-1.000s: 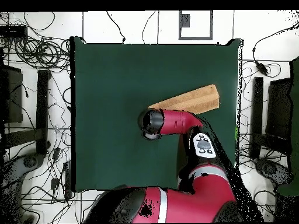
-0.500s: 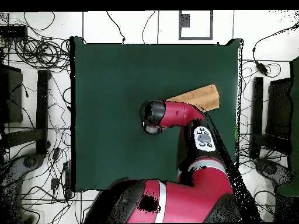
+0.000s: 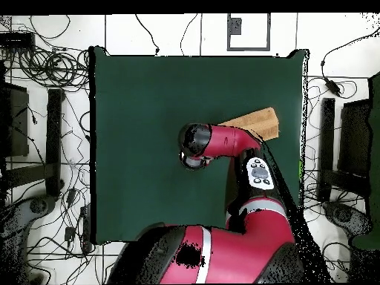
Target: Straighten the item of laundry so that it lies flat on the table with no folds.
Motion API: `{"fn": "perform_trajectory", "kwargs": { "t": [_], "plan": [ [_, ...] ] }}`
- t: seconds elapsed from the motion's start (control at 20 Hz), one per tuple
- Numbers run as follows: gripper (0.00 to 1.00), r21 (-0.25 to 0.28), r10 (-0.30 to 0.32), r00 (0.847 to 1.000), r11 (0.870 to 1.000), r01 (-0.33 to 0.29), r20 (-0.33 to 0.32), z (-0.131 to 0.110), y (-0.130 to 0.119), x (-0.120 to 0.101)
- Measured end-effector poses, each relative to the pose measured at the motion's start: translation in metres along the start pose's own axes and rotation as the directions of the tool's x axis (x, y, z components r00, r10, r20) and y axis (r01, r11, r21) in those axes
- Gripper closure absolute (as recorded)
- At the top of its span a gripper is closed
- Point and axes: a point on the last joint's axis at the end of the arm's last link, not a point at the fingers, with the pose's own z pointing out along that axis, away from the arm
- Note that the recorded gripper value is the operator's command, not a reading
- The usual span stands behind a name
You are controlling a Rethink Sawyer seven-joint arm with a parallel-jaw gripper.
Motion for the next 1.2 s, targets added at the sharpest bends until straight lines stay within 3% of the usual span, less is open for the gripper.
{"fn": "perform_trajectory", "kwargs": {
  "t": [0.55, 1.2],
  "plan": [
    [0.0, -0.01, 0.003, 0.999, 1.0, -0.003, 0.035, -0.014, 0.0, -0.005],
    [0.0, -0.039, 0.014, 0.981, 0.999, -0.007, 0.194, -0.112, 0.003, -0.022]
  ]
}}
